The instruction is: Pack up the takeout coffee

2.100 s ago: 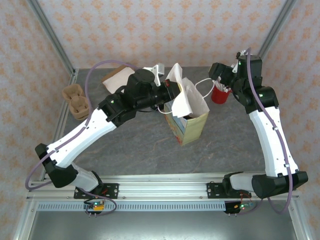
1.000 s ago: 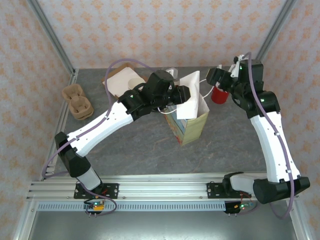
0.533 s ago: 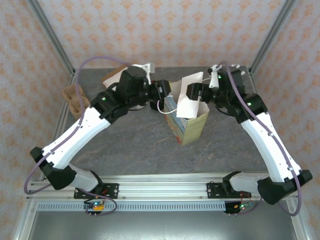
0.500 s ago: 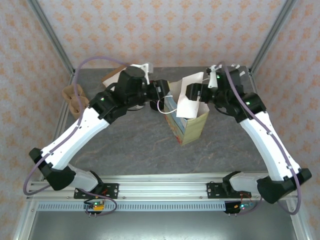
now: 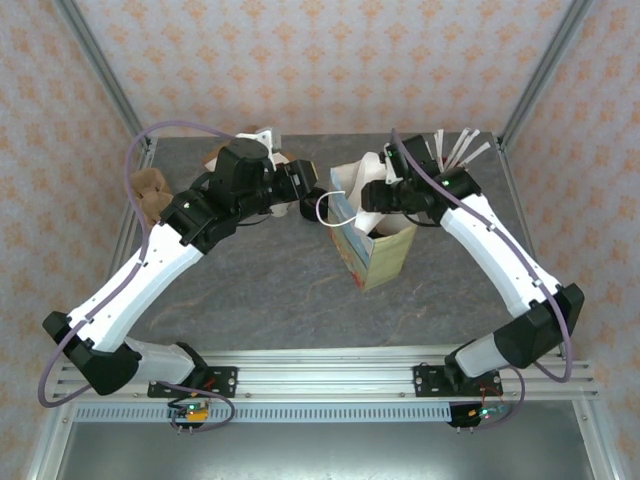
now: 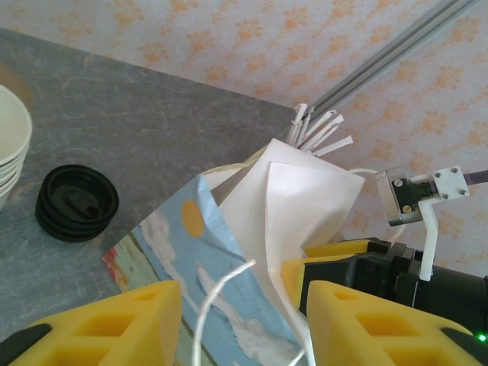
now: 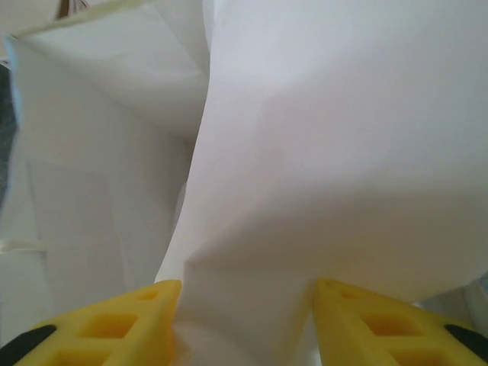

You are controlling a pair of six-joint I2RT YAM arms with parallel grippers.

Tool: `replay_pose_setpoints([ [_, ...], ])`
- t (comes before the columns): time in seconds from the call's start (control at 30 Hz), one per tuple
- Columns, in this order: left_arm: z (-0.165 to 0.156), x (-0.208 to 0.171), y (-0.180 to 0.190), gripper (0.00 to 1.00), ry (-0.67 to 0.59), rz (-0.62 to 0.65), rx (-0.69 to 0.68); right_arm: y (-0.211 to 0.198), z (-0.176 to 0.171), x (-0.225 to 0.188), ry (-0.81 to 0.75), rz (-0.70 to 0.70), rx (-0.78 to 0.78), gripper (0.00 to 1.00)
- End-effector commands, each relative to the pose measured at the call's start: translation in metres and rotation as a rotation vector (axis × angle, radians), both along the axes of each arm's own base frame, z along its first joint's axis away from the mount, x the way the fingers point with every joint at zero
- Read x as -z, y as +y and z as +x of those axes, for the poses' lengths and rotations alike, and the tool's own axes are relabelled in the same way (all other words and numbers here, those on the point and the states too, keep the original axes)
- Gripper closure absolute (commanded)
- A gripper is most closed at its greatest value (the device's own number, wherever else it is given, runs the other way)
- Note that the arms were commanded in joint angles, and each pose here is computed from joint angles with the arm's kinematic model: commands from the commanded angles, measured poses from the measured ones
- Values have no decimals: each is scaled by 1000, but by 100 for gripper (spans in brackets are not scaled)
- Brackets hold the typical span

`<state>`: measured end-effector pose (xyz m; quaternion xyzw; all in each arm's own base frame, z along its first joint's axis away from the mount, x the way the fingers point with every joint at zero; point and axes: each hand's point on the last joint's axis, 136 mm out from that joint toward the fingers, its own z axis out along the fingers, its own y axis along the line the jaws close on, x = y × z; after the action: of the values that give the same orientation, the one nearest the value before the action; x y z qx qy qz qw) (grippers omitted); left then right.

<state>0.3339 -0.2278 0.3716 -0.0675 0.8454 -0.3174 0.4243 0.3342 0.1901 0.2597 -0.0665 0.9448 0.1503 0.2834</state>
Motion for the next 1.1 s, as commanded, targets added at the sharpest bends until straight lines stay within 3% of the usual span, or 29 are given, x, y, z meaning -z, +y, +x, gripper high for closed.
replay_pose_setpoints([
  [0.0, -3, -10, 10, 52, -44, 7, -11, -6, -6, 5, 24, -92, -25, 55],
  [0.3, 3, -7, 19, 51, -49, 29, -31, -12, -11, 11, 72, -243, -114, 59],
  [0.5, 6, -4, 31, 51, -52, 46, -63, -37, -3, 6, 51, -407, -80, 59],
  [0.8, 7, -2, 38, 50, -55, 53, -80, -34, 10, -20, -19, -393, -67, 60],
  [1.07, 6, 0, 44, 50, -55, 63, -91, -30, 3, 7, 72, -397, -99, 60],
])
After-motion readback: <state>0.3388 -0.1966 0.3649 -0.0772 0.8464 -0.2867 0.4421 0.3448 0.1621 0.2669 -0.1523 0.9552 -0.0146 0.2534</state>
